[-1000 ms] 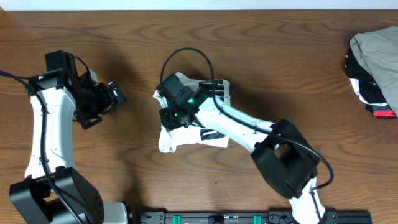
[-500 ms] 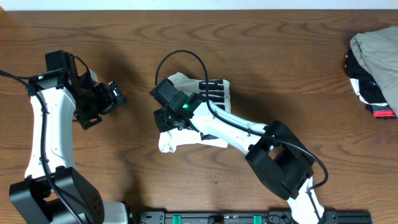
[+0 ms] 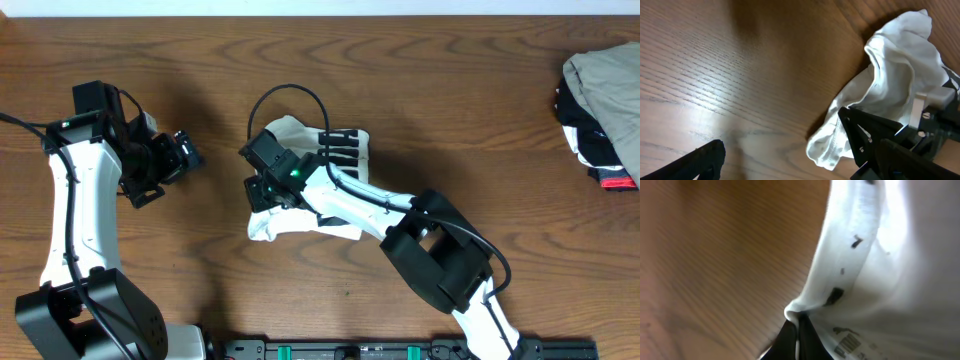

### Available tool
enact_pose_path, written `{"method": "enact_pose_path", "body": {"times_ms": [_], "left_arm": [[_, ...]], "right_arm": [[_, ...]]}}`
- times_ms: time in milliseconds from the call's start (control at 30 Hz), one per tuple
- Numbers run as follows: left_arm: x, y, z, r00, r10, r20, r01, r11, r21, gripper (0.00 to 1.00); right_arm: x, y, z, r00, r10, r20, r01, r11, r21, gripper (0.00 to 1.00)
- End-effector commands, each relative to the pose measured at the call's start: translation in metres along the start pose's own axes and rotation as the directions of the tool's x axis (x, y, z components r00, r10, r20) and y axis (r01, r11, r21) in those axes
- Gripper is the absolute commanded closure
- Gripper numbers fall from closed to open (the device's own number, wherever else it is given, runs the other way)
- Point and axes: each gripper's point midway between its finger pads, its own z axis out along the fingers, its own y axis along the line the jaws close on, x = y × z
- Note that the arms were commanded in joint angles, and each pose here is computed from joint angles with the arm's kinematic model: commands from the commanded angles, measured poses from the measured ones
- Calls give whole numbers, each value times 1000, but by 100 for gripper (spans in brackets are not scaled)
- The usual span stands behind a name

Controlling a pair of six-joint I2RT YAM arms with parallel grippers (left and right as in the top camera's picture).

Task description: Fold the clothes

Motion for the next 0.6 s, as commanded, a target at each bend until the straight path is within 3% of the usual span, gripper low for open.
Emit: {"method": "enact_pose_path", "body": {"times_ms": [0,100,200,333,400,567], "left_arm": [[-2,-3,-3,1000,-5,7,5,1000,11,2],[-2,-3,-3,1000,-5,7,5,1000,11,2],[-2,-3,-3,1000,-5,7,5,1000,11,2],[-2,-3,-3,1000,-5,7,5,1000,11,2],[-2,-3,-3,1000,-5,7,5,1000,11,2],[-2,-3,-3,1000,-5,7,5,1000,11,2]], "right_arm": [[2,25,0,999,-30,-13,28,996,-88,99],[1,38,-1,999,-42,-14,39,987,-154,94],[3,58,-6,989,-147,-9,139,955,-263,86],[10,76,-12,961,-275,7,258,891,-373,60],[9,75,-14,961,-278,8,259,885,-388,59],[-13,63,-30,978,-205,30,201,905,-374,71]]}}
